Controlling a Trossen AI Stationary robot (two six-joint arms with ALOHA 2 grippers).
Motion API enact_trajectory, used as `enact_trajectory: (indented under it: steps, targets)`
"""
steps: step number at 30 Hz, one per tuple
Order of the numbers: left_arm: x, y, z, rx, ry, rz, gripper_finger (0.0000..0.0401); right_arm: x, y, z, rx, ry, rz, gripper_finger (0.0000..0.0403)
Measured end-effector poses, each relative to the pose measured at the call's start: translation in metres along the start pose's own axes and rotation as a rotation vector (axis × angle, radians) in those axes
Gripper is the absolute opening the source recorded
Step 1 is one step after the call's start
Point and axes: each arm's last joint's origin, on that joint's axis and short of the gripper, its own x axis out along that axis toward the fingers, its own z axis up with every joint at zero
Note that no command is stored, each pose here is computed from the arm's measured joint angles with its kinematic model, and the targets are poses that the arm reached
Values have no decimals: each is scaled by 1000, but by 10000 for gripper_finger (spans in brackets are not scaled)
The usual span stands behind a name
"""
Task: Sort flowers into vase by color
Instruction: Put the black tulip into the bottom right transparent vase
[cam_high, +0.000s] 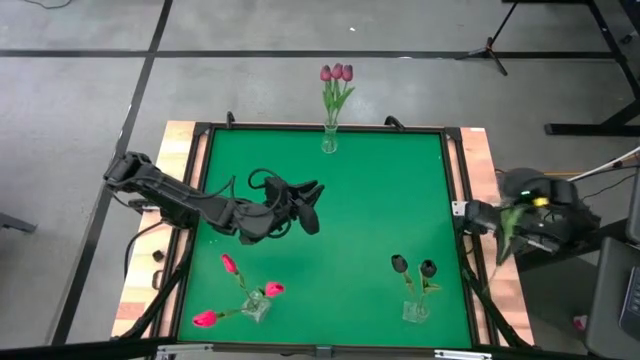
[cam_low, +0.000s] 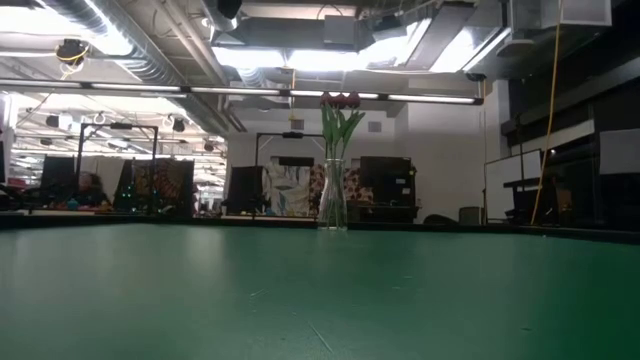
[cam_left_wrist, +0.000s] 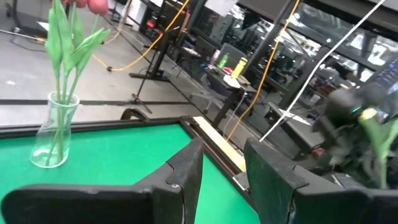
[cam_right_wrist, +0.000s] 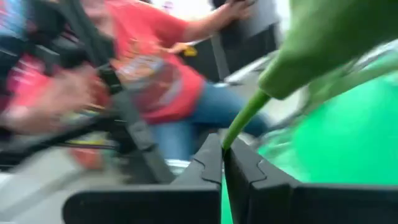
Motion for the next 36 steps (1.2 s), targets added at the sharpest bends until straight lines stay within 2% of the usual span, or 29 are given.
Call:
enact_trajectory:
  steps: [4,8,12,14,16,20,25,29,31,33,36]
  targets:
    - [2,1,-1,4,-9,15,116,-14,23,33,-151,-2,-162,0]
    - [3,2,0,34,-19,29,116,-32,63,60,-305,-87,-459,0]
    - [3,2,0,76,-19,28,116,-32,97,72,-415,-170,-582,0]
    - [2,1,-1,88,-15,23,116,-23,101,76,-415,-172,-561,0]
    - [0,0,-1,89,-12,16,116,-14,93,86,-365,-149,-498,0]
    - [-6,-3,-4,91,-1,-4,116,-12,59,116,-175,-81,-351,0]
    - [-17,-8,-8,88,18,-38,116,-26,38,152,-46,160,-396,0]
    - [-25,-12,-10,88,29,-59,116,-34,37,195,-139,223,-365,0]
    - [-28,-13,-11,88,26,-58,116,-39,45,213,-165,203,-295,0]
    - [-30,-14,-12,88,24,-56,116,-44,52,222,-160,186,-225,0]
    - [-32,-14,-12,89,24,-58,116,-48,54,223,-151,193,-216,0]
